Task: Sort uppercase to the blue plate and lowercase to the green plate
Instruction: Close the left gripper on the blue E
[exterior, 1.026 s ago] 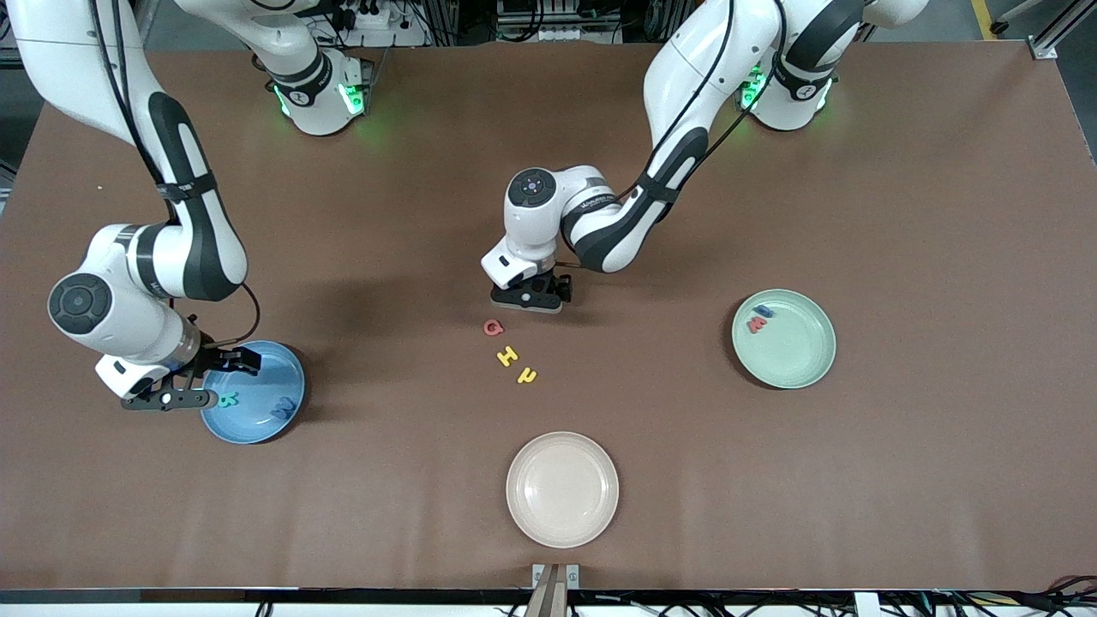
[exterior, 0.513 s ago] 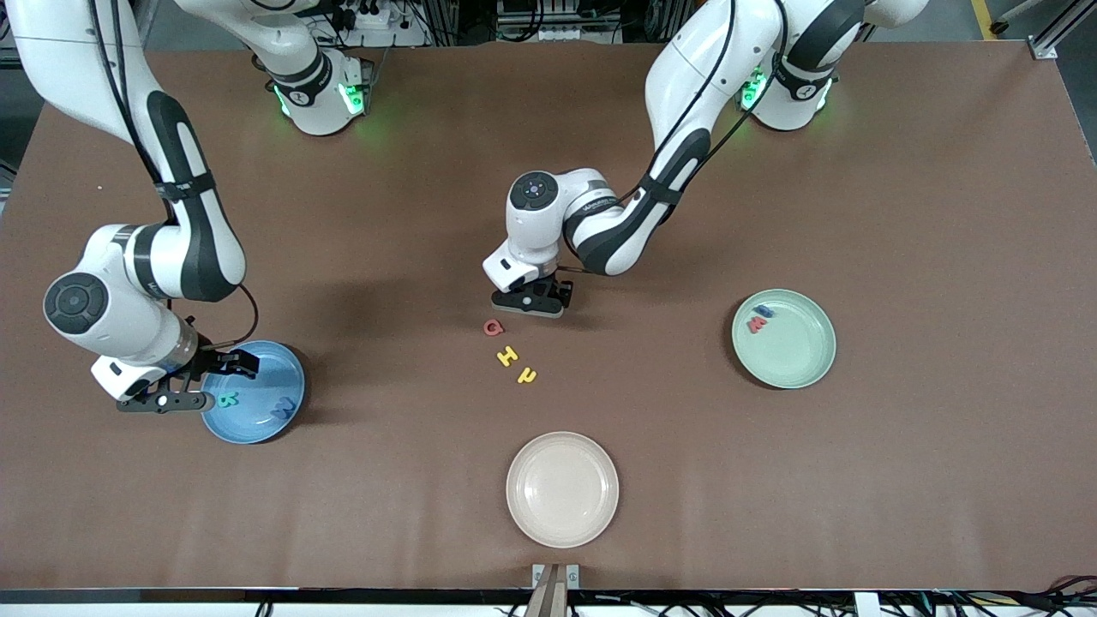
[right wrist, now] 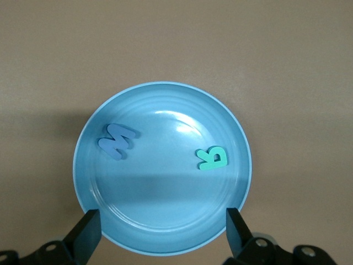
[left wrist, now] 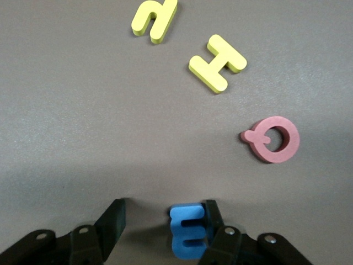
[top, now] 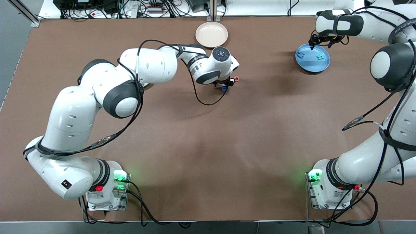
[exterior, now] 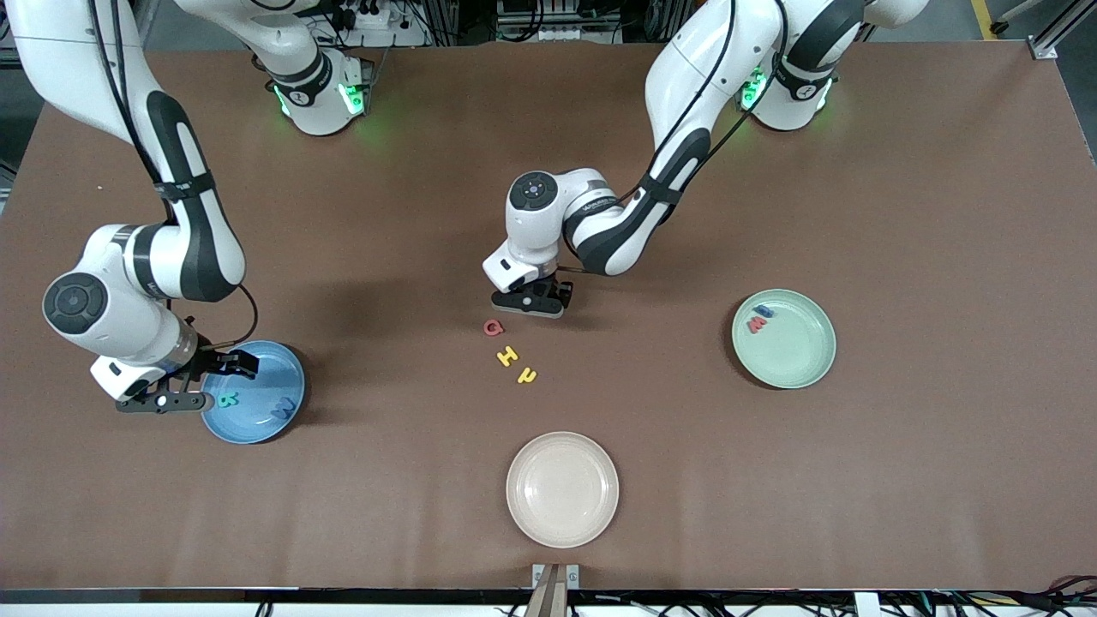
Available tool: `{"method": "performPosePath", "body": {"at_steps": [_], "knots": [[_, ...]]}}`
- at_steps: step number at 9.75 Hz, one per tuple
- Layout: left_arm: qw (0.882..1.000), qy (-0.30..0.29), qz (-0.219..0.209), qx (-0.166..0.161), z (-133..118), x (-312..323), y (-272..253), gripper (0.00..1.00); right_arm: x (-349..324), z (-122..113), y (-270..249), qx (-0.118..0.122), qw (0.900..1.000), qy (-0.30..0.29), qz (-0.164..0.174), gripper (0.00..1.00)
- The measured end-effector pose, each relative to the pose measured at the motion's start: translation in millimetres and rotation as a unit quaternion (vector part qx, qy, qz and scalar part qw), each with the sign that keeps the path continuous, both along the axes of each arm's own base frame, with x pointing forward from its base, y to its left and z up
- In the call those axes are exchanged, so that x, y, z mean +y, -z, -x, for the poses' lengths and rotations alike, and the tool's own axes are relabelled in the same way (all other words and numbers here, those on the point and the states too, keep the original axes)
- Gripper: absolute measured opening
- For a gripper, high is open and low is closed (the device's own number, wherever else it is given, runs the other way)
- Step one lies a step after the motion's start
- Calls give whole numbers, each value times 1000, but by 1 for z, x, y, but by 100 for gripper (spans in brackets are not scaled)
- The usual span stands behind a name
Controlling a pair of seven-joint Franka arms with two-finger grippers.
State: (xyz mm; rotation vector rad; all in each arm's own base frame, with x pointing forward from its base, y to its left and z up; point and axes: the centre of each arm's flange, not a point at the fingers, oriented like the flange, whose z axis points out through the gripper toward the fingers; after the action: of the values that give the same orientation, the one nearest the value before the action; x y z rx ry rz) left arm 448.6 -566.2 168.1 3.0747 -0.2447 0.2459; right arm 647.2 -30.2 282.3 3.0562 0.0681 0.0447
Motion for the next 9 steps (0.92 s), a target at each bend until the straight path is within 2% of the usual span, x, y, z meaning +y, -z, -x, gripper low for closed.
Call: {"method": "performPosePath", "body": {"at_steps": [3,5,9], "knots": [[999,-29,19,26,2,-4,-2,65,0,0,0,0,1000,0,0,100],[999,-33,21,30,4,-5,-2,64,0,0,0,0,1000,0,0,100],[999,-34,20,30,3,-5,-2,47,0,-2,-3,-3,1000,0,0,100]]}}
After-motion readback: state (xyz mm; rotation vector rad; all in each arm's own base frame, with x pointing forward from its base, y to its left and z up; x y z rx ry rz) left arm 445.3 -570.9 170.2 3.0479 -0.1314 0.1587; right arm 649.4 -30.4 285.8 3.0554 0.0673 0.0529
